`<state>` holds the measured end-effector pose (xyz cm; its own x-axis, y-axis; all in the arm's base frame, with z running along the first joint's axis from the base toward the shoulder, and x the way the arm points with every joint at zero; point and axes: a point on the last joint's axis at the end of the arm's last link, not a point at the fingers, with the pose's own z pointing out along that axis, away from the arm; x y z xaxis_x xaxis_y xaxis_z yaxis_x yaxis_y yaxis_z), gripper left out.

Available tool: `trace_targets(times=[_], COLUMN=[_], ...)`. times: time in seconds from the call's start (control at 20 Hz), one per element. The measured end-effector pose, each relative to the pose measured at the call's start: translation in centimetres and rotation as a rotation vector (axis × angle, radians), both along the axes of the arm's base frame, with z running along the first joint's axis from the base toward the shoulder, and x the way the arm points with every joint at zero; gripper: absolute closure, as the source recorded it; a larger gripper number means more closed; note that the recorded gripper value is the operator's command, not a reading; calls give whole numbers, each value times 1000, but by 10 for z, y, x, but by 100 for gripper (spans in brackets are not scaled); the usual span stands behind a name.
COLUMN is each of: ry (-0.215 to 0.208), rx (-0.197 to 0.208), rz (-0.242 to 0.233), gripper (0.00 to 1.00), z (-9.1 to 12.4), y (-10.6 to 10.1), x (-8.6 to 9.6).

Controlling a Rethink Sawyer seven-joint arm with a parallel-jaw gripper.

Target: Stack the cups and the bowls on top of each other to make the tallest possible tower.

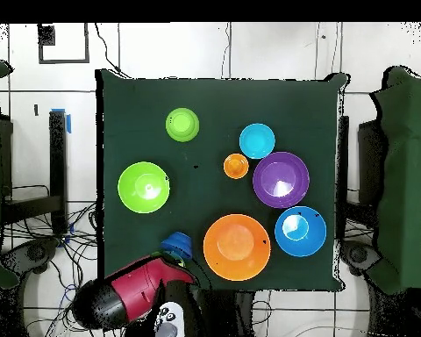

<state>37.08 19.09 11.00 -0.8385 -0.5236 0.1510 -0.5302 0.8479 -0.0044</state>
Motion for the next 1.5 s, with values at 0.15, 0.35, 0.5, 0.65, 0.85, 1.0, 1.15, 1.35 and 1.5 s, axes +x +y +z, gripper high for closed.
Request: trace_targets(times=[0.15,0.35,0.5,0.65,0.85,1.0,1.15,1.35,1.5], ry=[8,17,33,48,63,72,80,87,90], rx=[1,5,9,10,12,12,18,29,34], rz=[14,14,3,-11,-26,-31,-36,-41,-42], gripper=[0,0,0,0,0,0,0,0,0], z=[3,-2,-11,-22,-36,-48,-60,-70,-75], y=[5,7,4,-4,-14,-23,-31,-37,-40], x=[0,1,6,12,21,28,34,41,43])
